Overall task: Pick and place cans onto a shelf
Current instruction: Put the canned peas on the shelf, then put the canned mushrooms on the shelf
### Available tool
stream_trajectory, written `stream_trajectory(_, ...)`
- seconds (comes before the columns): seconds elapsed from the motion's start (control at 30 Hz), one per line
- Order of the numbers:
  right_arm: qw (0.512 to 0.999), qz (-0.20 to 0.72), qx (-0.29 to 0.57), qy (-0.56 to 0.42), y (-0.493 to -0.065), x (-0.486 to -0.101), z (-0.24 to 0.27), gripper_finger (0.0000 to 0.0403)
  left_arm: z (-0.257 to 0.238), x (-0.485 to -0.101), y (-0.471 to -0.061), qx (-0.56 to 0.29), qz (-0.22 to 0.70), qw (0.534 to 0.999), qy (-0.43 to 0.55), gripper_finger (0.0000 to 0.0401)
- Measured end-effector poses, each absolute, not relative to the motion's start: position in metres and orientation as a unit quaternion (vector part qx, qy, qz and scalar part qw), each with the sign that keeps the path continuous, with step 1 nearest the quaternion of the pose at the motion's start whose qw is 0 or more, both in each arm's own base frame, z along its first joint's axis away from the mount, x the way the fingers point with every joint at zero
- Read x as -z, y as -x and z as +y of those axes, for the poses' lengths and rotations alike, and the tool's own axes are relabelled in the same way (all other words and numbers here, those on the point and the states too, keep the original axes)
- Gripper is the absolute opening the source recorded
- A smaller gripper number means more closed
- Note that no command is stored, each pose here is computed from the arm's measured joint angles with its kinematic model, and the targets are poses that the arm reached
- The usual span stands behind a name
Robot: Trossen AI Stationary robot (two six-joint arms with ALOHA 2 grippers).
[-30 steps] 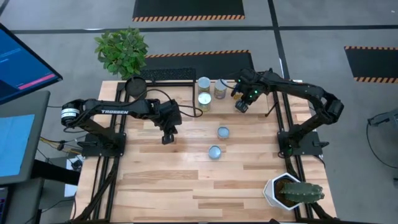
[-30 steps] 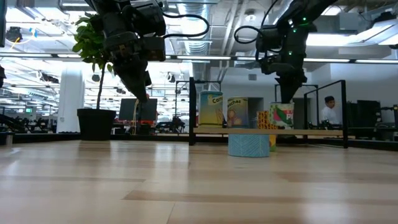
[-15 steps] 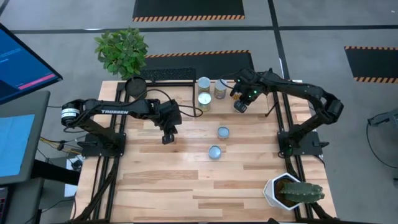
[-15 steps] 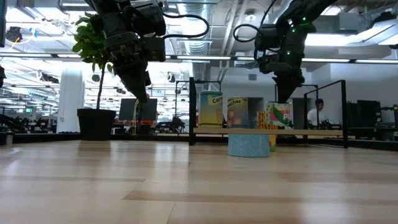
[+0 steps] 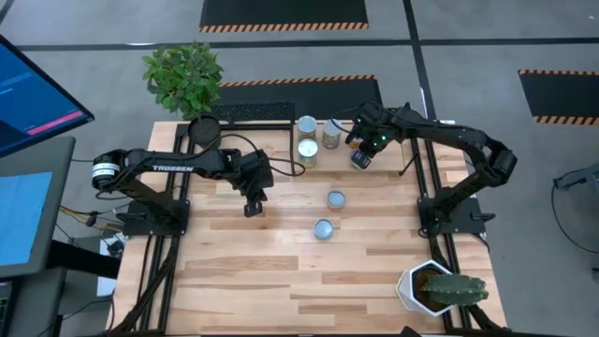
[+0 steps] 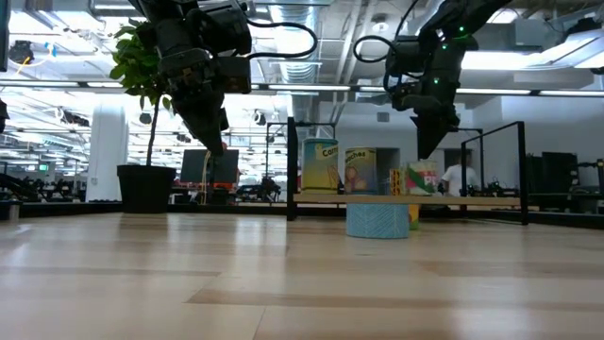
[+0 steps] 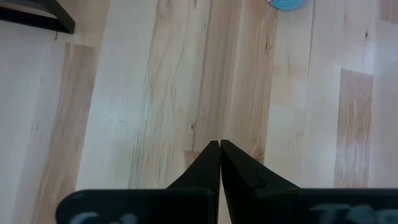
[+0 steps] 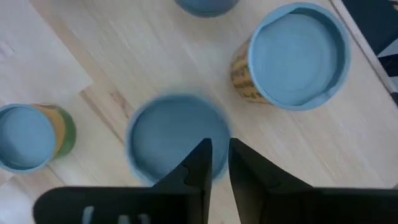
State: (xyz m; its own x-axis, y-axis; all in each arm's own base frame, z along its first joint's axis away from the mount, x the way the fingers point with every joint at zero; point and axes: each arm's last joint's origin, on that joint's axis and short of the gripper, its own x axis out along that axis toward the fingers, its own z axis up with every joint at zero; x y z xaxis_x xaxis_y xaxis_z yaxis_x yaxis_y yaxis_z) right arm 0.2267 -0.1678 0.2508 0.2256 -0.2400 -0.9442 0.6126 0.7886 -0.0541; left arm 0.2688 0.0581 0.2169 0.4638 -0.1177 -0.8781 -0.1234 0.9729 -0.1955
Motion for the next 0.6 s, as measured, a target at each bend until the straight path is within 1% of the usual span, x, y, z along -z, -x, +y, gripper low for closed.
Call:
stream_trajectory(0.27,0.753,0.561,0.309,-0.15,-0.224,-0.251,-0.171,0.0083,0.058,-0.217,-0.269,-0.002,0.518,0.847,0.117,0.0)
stream_trajectory(0.47,0.746,0.562,0.312,-0.174,-0.221,-0.255,-0.163,0.0082,0.058,-0.217,-0.268,-0.003,0.521,0.845,0.12,0.0)
stream_trajectory(0.6,0.719,0.599,0.299,-0.188,-0.216,-0.253,-0.153,0.0082,0.058,-0.217,-0.268,-0.004,0.521,0.845,0.121,0.0)
